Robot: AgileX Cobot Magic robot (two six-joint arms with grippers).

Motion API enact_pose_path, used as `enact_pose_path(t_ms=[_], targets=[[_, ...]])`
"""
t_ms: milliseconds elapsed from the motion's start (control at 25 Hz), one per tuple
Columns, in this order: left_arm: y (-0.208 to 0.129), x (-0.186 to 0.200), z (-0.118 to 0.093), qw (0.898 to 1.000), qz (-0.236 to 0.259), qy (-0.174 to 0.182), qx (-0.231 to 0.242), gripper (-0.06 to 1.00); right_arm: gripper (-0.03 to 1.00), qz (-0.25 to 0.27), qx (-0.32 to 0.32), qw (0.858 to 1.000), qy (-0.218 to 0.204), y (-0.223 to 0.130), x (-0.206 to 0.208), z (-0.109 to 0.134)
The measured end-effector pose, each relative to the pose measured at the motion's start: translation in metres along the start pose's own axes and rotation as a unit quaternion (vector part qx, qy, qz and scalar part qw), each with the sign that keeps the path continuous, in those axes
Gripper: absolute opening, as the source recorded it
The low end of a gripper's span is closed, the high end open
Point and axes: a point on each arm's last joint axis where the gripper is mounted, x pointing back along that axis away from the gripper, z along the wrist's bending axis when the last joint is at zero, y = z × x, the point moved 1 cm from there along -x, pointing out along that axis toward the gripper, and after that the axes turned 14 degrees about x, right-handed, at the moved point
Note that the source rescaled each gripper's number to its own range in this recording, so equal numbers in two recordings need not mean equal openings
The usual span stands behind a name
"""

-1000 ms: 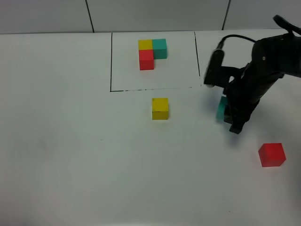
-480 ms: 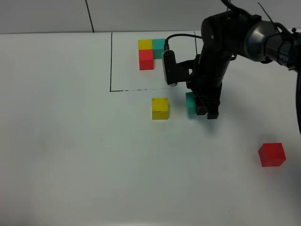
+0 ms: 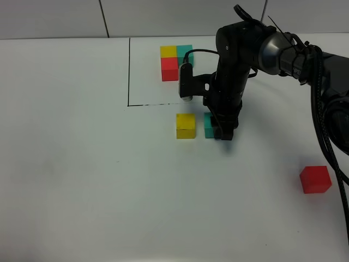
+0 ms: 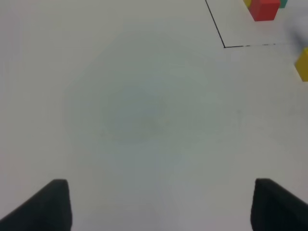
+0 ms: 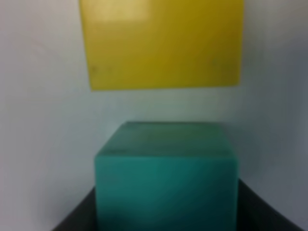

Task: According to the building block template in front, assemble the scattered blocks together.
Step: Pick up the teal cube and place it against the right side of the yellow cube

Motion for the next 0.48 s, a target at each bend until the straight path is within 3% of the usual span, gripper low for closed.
enact_pose_path(t_ms=[480], targets=[[0.0, 0.0, 0.0, 1.0, 0.0, 0.0, 0.0, 0.7, 0.03, -0.021, -0.012, 1.0, 0.003, 0.008, -0.01, -0.001]])
